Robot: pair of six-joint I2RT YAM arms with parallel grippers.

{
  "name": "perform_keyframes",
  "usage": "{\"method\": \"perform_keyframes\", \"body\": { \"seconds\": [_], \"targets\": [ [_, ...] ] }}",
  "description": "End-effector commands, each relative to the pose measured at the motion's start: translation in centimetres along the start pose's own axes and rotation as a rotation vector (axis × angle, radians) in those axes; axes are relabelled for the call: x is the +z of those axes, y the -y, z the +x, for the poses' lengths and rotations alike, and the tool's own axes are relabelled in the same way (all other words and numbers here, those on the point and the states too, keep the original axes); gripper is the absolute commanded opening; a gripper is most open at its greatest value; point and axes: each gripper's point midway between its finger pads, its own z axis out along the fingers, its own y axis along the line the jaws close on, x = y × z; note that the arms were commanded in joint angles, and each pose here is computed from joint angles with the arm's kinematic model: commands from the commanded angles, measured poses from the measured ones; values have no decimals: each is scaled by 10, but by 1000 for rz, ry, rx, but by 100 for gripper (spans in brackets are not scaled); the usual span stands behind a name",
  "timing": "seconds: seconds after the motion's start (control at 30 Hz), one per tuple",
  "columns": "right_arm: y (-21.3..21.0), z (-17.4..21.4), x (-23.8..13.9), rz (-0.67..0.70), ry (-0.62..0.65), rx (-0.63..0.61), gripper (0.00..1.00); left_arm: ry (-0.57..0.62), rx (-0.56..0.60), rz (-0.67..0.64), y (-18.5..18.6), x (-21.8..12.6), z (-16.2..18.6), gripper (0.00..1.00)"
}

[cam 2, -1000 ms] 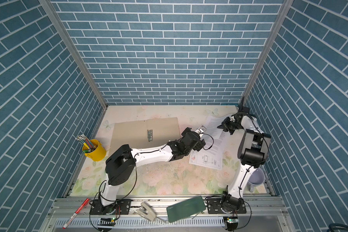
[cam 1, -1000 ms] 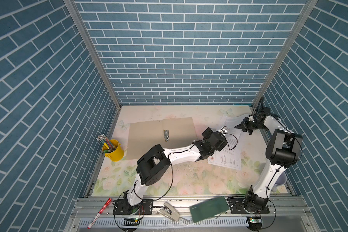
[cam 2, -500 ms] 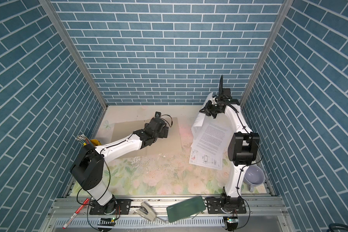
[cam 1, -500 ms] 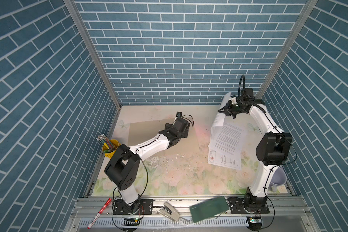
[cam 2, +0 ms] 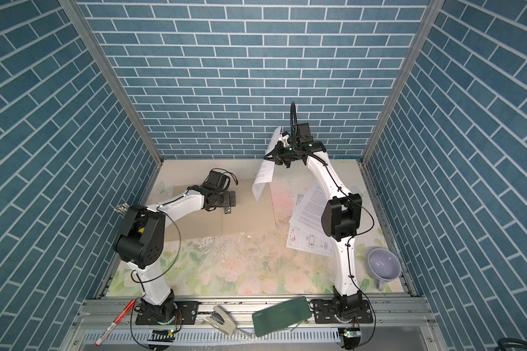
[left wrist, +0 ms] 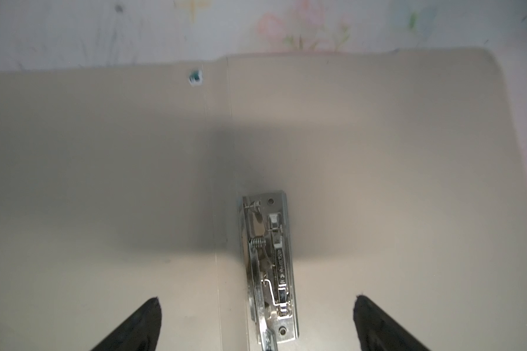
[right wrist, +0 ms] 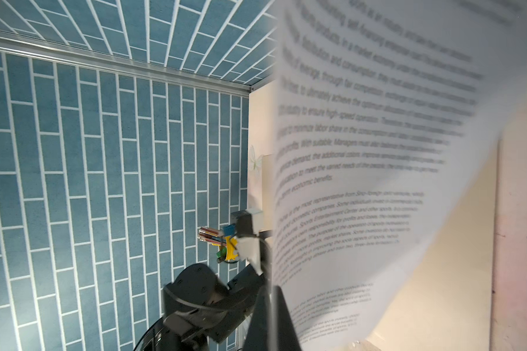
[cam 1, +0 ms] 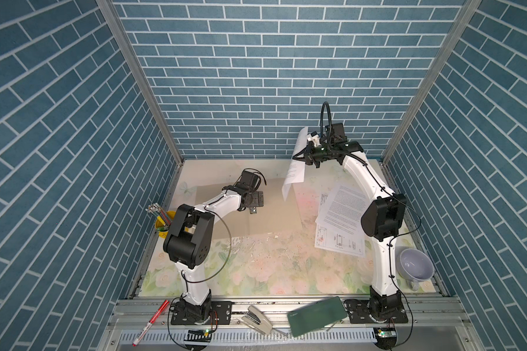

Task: Put the files into the folder
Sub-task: 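Lift the white sheets upright with the right gripper while the left gripper withdraws, then carry the held sheets over the beige folder with the right gripper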

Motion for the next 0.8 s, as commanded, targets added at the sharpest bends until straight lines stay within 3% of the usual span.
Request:
{"method": "perform_keyframes", "body": {
  "seconds": [0.0,0.03,0.27,0.43,0.77],
  "targets": [
    [-8,-10,-13,-43,31,-8,0,-79,-21,85,13,7,7,97],
    [-11,-5,-21,-40,36,-13,0,-81,-24,100,17,9,7,97],
    [88,28,-18,91,26,112,0,-159,-73,173,33,32,16,91],
    [142,65,-19,210,-49,137,0,-169,-113,227,48,33,21,86],
    [158,74,-38,298,-80,85,0,-182,-125,338,95,24,30,85]
  ]
}}
